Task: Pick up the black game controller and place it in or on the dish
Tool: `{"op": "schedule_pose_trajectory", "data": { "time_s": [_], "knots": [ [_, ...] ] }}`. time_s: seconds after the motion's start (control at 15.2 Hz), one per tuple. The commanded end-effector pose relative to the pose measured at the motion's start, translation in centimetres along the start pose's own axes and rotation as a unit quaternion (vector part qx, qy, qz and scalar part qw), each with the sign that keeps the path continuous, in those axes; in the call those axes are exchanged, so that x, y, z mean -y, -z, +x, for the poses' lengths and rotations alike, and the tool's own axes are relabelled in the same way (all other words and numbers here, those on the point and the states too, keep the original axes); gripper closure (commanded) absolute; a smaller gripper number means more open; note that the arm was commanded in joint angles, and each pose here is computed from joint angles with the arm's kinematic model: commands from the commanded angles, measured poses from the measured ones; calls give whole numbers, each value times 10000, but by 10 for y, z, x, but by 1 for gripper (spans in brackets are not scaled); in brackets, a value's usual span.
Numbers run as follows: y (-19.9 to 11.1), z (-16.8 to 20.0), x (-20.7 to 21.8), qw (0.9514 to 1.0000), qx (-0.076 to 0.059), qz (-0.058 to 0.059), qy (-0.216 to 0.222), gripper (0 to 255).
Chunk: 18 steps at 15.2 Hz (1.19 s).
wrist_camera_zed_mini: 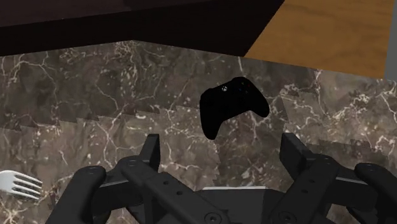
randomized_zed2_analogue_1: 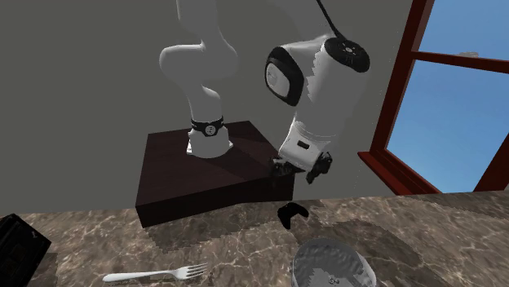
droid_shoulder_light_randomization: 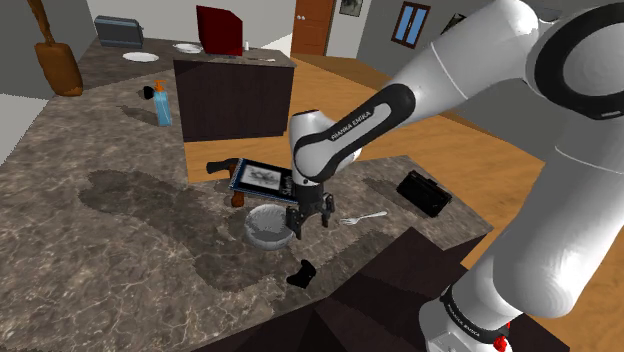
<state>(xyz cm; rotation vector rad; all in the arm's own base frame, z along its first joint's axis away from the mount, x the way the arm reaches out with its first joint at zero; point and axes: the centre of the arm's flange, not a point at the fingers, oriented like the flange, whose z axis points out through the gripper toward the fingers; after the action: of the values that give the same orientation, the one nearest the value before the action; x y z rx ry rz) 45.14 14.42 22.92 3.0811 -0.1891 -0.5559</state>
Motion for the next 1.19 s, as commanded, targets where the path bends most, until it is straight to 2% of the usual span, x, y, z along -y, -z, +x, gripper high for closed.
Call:
{"op": "schedule_pose_trajectory", "data": {
  "time_s": [0.0, 0.26, 0.73, 1.12],
  "knots": [
    [-22, 12, 11, 9999, 92, 13, -43, 0],
    [-63, 41, 28, 9996, 263, 33, -119, 0],
    [-100, 39, 29, 9996, 263, 33, -119, 0],
    [-103, 39, 29, 9996, 263, 33, -119, 0]
  ]
}}
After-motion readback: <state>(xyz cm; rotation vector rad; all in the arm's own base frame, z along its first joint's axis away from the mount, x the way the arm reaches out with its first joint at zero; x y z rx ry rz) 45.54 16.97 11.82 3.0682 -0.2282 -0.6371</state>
